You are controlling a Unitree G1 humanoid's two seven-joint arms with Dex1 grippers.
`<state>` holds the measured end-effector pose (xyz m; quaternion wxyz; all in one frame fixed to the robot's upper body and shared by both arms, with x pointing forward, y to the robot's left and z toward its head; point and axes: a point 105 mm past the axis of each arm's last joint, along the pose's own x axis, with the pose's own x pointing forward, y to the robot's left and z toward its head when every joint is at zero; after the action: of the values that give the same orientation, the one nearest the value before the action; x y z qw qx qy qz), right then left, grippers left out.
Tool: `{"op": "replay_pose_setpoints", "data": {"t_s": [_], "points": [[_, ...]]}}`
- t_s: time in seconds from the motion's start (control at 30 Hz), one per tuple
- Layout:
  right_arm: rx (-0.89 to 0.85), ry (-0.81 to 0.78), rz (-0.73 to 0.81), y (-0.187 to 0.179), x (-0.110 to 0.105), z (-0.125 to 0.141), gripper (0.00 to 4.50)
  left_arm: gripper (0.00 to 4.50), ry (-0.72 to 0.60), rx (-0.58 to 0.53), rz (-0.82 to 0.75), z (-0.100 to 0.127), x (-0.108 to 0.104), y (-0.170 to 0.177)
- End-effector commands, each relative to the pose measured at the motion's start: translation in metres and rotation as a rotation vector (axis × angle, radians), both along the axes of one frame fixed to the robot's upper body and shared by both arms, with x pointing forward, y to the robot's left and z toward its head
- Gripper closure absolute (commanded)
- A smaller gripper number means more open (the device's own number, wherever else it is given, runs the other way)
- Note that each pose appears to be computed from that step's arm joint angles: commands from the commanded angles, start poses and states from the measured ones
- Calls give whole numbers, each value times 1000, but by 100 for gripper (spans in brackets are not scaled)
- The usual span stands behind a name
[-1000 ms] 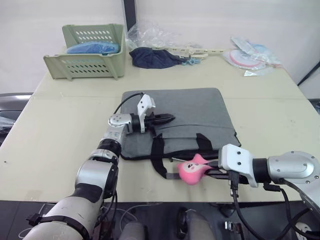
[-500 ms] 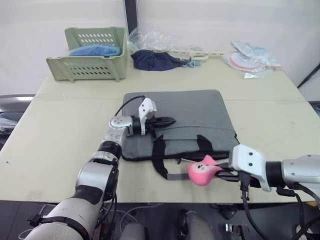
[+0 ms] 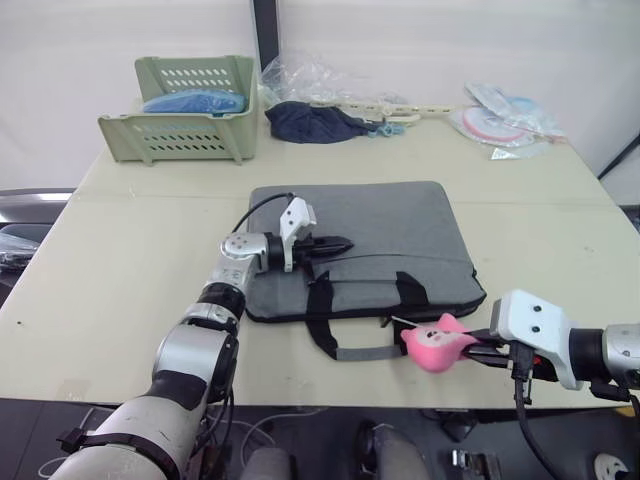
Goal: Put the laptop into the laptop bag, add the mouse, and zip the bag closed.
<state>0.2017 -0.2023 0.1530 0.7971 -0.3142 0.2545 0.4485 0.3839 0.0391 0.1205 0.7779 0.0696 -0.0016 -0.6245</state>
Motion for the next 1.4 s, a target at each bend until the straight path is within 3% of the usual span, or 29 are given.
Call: {"op": "replay_pose_setpoints", "data": {"t_s": [0.03, 0.6, 1.4], "points": [[-48, -12, -68, -23, 2, 1, 448, 450, 237, 156, -27, -73, -27, 8], [-119, 5, -219, -92, 4, -26, 448, 450, 231, 161, -22, -71, -25, 10], [-270, -155, -355, -148, 42, -34, 448, 450, 228, 168, -19, -70, -24, 13]]}}
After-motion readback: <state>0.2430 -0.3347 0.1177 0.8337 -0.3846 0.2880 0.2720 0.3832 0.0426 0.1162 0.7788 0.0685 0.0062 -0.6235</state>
